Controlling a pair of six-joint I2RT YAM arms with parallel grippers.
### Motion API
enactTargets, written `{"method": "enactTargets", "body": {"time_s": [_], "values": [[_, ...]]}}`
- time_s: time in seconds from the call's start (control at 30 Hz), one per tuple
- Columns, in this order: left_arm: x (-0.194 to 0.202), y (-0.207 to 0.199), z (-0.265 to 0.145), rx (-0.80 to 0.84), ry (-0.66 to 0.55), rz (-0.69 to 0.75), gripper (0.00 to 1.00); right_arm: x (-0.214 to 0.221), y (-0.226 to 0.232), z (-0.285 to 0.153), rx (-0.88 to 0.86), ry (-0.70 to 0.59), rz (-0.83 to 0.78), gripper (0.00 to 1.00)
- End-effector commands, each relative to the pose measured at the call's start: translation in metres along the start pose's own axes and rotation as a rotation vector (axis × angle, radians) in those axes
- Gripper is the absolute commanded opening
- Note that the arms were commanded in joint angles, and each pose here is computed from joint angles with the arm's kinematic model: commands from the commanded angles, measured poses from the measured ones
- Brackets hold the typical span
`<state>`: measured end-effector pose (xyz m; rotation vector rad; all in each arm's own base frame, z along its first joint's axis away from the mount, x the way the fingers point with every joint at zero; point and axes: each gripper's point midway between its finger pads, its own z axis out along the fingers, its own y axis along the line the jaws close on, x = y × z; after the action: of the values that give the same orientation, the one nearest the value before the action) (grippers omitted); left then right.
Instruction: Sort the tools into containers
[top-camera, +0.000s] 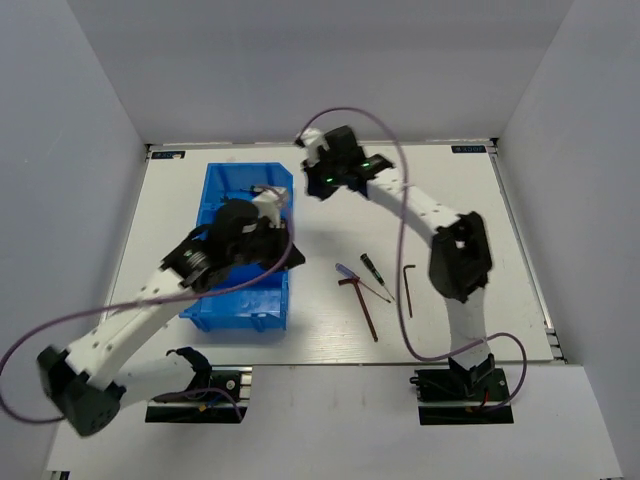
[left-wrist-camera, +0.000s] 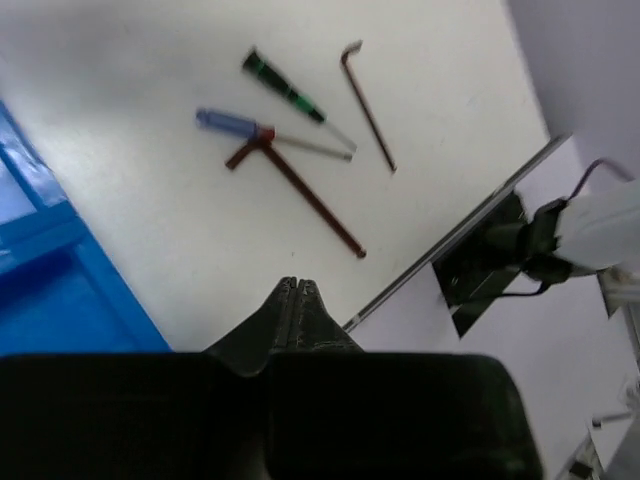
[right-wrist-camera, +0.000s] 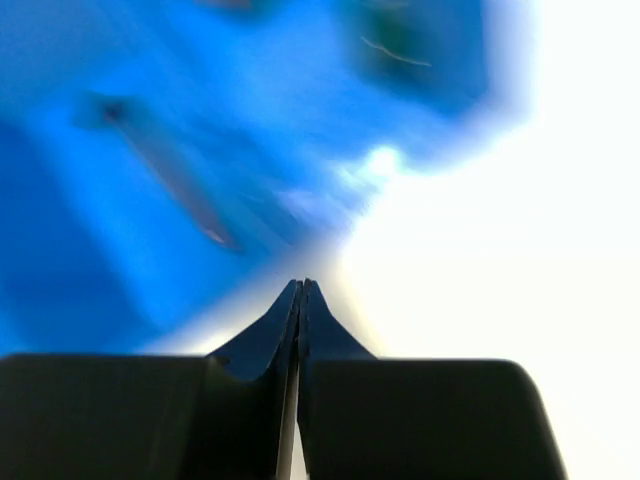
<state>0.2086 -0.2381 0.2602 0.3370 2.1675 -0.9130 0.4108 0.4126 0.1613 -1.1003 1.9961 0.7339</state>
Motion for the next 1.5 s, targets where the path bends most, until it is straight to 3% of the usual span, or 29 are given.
{"method": "enactTargets", "body": {"time_s": [0.0, 0.07, 0.1, 0.17, 0.2, 0.27, 0.33, 0.53, 0.7, 1.07, 1.23, 1.33, 1.47], "values": [[0.039, -0.005, 0.04, 0.02, 0.199, -0.021, 0.0, 0.024, -0.084, -0.111, 0.458, 0.109, 0.089, 0.0], [0.062, -0.013, 0.057, -0.023, 0.311, -0.03, 0.0, 0.079, -0.073, -0.14, 0.413, 0.284, 0.16, 0.0], [0.071, -0.009, 0.067, -0.086, 0.338, -0.067, 0.0, 0.096, -0.09, -0.161, 0.42, 0.303, 0.236, 0.2], [0.094, -0.006, 0.089, -0.2, 0.423, -0.079, 0.11, 0.138, -0.069, -0.188, 0.358, 0.395, 0.331, 0.67], [0.1, -0.008, 0.095, -0.231, 0.443, -0.094, 0.2, 0.166, -0.078, -0.204, 0.384, 0.427, 0.413, 0.68], [0.12, -0.005, 0.112, -0.33, 0.497, -0.137, 0.48, 0.175, -0.074, -0.223, 0.406, 0.408, 0.45, 0.63], [0.12, -0.018, 0.124, -0.351, 0.486, -0.153, 0.58, 0.202, -0.068, -0.244, 0.434, 0.416, 0.521, 0.58], [0.145, -0.02, 0.177, -0.472, 0.494, -0.192, 0.61, 0.251, -0.041, -0.26, 0.437, 0.416, 0.673, 0.51], [0.166, -0.016, 0.197, -0.529, 0.5, -0.204, 0.61, 0.258, -0.03, -0.266, 0.417, 0.369, 0.717, 0.49], [0.184, -0.006, 0.222, -0.618, 0.46, -0.218, 0.55, 0.267, -0.025, -0.272, 0.399, 0.342, 0.732, 0.49], [0.215, 0.024, 0.215, -0.75, 0.547, -0.184, 0.49, 0.276, -0.014, -0.272, 0.346, 0.367, 0.726, 0.52], [0.245, 0.051, 0.197, -0.83, 0.616, -0.169, 0.39, 0.278, -0.009, -0.271, 0.328, 0.36, 0.723, 0.53], [0.269, 0.069, 0.18, -0.843, 0.649, -0.183, 0.15, 0.276, -0.008, -0.269, 0.321, 0.355, 0.732, 0.53]]}}
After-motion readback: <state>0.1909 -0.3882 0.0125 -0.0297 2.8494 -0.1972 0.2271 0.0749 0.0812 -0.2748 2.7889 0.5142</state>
